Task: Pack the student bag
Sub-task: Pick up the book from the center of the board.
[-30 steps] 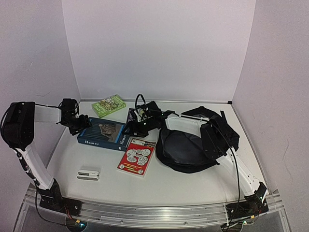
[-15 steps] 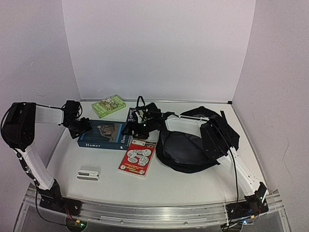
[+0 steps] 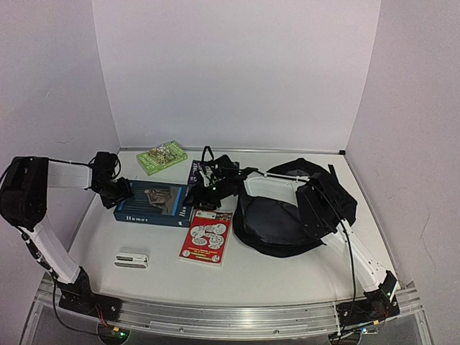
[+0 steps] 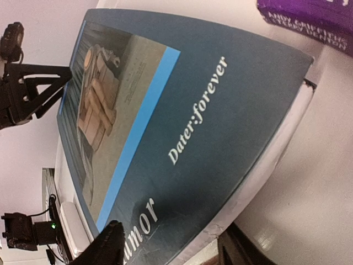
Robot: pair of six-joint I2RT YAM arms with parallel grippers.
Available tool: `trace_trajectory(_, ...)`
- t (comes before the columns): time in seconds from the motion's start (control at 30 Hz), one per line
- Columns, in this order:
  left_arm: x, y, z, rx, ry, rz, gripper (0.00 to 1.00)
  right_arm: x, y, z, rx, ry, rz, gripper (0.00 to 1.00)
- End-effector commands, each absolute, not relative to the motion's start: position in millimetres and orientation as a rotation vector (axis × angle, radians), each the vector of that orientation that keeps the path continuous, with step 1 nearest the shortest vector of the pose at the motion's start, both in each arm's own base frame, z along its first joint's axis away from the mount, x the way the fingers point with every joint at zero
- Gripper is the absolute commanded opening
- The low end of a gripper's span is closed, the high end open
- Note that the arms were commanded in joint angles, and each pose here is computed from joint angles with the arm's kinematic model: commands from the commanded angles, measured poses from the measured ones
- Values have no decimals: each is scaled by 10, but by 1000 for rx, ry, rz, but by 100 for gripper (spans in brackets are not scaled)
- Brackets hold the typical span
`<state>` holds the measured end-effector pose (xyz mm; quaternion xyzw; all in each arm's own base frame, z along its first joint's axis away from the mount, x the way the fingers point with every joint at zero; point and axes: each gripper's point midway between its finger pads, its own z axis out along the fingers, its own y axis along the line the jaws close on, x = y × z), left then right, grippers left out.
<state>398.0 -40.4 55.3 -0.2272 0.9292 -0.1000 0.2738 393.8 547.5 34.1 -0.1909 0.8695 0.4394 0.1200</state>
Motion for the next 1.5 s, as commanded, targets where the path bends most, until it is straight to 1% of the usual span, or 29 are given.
trace_trajectory(0.0,4009,-777,1203,-492,2370,-442,60,3676,5843,1172,-746,2317,1502,50)
trace_trajectory(0.17,3944,-991,1665,-404,2300,-512,54,3618,5826,1812,-789,2201,1557,47)
trace_trajectory(0.27,3896,-1142,1841,-359,2271,-565,52,3591,5682,2036,-799,2183,1541,46)
trace_trajectory(0.4,3854,-1363,1987,-308,2250,-620,51,3699,5296,2344,-750,2169,1480,45)
trace_trajectory(0.57,3867,-1769,2114,-213,2235,-707,51,3778,4712,2545,-696,2170,1380,45)
trace_trajectory(0.77,3855,-2457,2179,-49,2239,-802,51,3802,4017,2496,-591,2248,1316,45)
trace_trajectory(0.9,3778,-2909,1944,27,2284,-870,51,3661,3533,2173,-571,2354,1209,45)
trace_trajectory(1.0,3698,-3145,1681,60,2333,-903,51,3489,3264,1735,-580,2472,1124,45)
trace_trajectory(1.1,3625,-3301,1414,70,2377,-945,51,3430,3045,1389,-584,2555,1041,46)
trace_trajectory(1.2,3568,-3369,1208,64,2403,-995,52,3559,2799,1126,-541,2627,964,49)
trace_trajectory(1.23,3555,-3361,1164,57,2410,-996,52,3623,2705,1049,-511,2654,948,52)
trace_trajectory(1.27,3546,-3353,1143,53,2412,-996,54,3666,2634,986,-486,2678,942,56)
trace_trajectory(1.33,3528,-3329,1125,49,2417,-989,60,3695,2551,920,-441,2712,967,72)
trace_trajectory(1.37,3522,-3312,1131,46,2417,-982,64,3681,2551,908,-429,2723,993,78)
trace_trajectory(1.43,3508,-3267,1157,42,2412,-964,72,3598,2626,947,-434,2724,1105,86)
trace_trajectory(1.47,3507,-3244,1169,38,2409,-954,74,3561,2656,953,-430,2728,1150,88)
